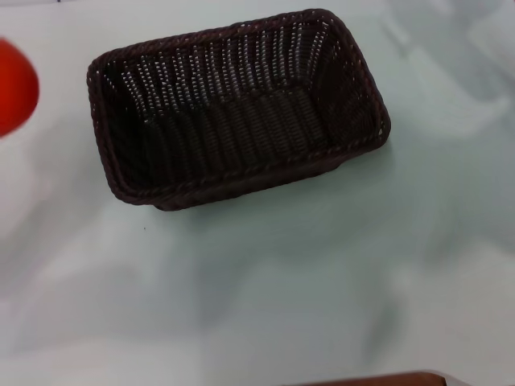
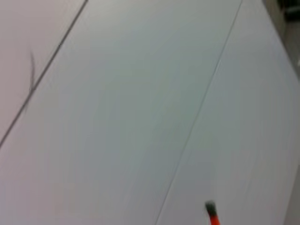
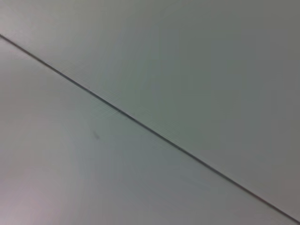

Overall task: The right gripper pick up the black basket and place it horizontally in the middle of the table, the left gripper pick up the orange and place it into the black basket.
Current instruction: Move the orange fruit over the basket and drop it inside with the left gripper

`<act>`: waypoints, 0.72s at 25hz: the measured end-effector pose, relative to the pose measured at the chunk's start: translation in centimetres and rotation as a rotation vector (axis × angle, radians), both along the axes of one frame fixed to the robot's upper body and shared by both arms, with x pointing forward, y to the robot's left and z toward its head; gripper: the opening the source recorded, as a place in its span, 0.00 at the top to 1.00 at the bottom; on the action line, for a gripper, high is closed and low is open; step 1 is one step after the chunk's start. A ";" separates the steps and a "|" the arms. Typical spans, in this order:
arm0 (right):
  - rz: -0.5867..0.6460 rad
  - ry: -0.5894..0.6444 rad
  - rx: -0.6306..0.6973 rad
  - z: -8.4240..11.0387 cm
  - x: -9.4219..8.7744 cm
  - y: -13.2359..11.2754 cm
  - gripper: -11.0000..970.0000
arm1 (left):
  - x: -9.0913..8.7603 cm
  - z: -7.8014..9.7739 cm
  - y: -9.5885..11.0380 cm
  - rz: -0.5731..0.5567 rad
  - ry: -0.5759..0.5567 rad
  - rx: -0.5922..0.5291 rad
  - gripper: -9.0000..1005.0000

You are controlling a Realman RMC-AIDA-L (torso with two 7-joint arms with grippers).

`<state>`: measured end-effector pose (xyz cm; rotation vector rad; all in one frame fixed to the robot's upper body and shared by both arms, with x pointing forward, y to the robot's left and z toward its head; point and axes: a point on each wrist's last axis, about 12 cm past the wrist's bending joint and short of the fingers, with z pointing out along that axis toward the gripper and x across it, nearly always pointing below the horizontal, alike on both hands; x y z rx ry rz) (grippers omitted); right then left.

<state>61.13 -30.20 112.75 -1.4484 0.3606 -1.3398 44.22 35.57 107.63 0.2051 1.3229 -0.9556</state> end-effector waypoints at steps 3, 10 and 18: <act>0.004 -0.001 0.003 0.0 -0.1 0.2 0.20 | 2.5 0.3 -2.0 -0.040 -0.003 -0.013 0.86; 0.007 -0.027 0.056 0.1 0.2 1.3 0.20 | 7.0 -0.2 -8.6 -0.155 0.081 0.011 0.88; 0.038 -0.067 0.119 0.6 0.4 2.7 0.20 | 8.5 -0.5 -11.3 -0.206 0.124 0.029 0.57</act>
